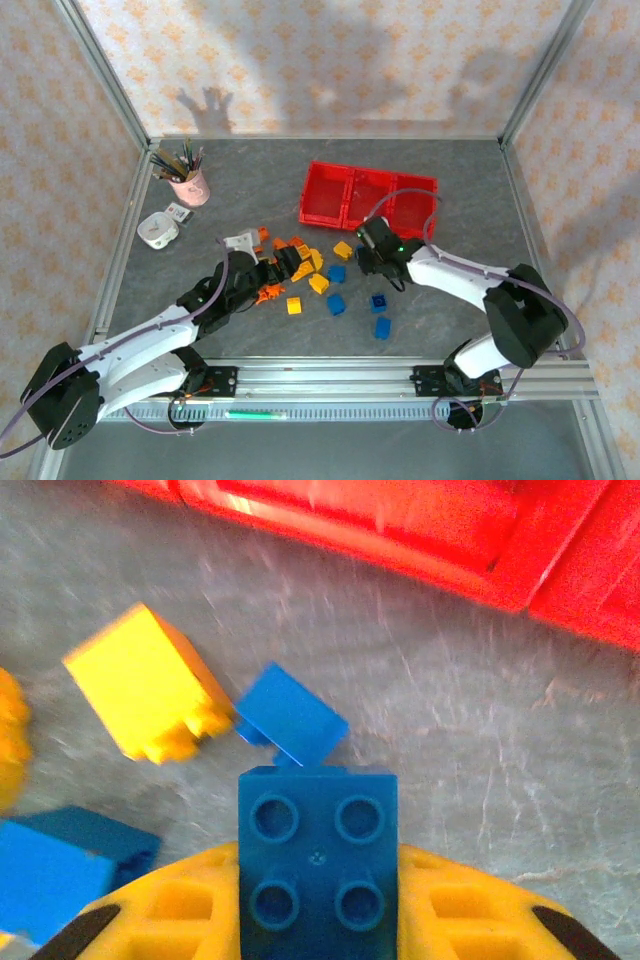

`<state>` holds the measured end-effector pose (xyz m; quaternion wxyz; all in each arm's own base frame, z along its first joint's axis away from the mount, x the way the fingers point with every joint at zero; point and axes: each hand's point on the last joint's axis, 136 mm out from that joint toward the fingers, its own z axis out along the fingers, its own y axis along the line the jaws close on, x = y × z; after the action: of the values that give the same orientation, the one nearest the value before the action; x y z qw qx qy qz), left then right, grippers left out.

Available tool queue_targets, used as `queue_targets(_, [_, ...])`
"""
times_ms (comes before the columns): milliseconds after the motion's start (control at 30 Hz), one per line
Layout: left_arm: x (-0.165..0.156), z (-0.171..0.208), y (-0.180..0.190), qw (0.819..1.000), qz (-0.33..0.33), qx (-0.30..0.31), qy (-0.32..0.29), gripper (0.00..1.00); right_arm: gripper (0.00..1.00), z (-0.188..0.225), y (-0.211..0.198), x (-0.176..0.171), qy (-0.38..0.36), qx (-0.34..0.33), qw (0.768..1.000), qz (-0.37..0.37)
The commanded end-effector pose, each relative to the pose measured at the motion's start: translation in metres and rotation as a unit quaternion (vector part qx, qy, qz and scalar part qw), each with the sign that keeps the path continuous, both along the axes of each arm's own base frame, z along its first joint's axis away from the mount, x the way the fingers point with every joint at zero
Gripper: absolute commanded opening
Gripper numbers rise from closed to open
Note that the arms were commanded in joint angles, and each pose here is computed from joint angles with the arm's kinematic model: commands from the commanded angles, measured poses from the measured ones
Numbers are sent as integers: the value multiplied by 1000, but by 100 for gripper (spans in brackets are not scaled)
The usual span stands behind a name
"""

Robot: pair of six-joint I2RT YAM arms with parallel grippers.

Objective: Sort the legos into containers by color
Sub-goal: Pick up the lego from the center of the table, then place the lego in the container.

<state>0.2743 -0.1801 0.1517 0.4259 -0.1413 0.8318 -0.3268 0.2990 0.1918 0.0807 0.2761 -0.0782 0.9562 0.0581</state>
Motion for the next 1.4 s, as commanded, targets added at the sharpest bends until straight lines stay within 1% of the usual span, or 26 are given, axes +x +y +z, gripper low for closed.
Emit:
queue_targets(0, [6, 24, 7, 999, 16, 20, -28, 99, 27, 31, 11, 10, -20, 17, 1000, -3])
queue_targets(100, [11, 33, 11, 999, 23, 35, -34, 99, 27, 44, 27, 30, -31, 27, 999, -3])
queue_targets(233, [20, 42, 16, 998, 30, 38, -44, 99, 27, 59, 50, 62, -57, 44, 997, -8])
queue_targets(400, [34, 44, 27, 998, 36, 29, -40, 99, 26, 63, 75, 106, -77, 30, 996, -18])
queue_targets(667, [53, 39, 42, 998, 47, 35, -35, 99, 27, 43, 104, 159, -89, 0, 996, -27])
queue_targets(767, [57, 35, 42, 998, 46, 36, -30, 99, 31, 36, 107, 172, -93, -15, 995, -36])
queue_targets(833, [59, 33, 42, 998, 45, 37, -28, 99, 34, 37, 107, 176, -96, -16, 995, -39])
queue_targets(933, [60, 30, 42, 998, 45, 39, -26, 99, 43, 45, 108, 179, -105, -14, 994, -40])
queue_targets(1067, [61, 31, 39, 998, 33, 40, -28, 99, 49, 69, 106, 173, -120, -1, 992, -34])
queue_targets(1200, [59, 32, 37, 999, 27, 36, -26, 99, 53, 90, 102, 157, -129, 28, 991, -25])
queue_targets(1367, [52, 31, 38, 999, 23, 38, -19, 99, 57, 98, 86, 124, -117, 55, 991, -18])
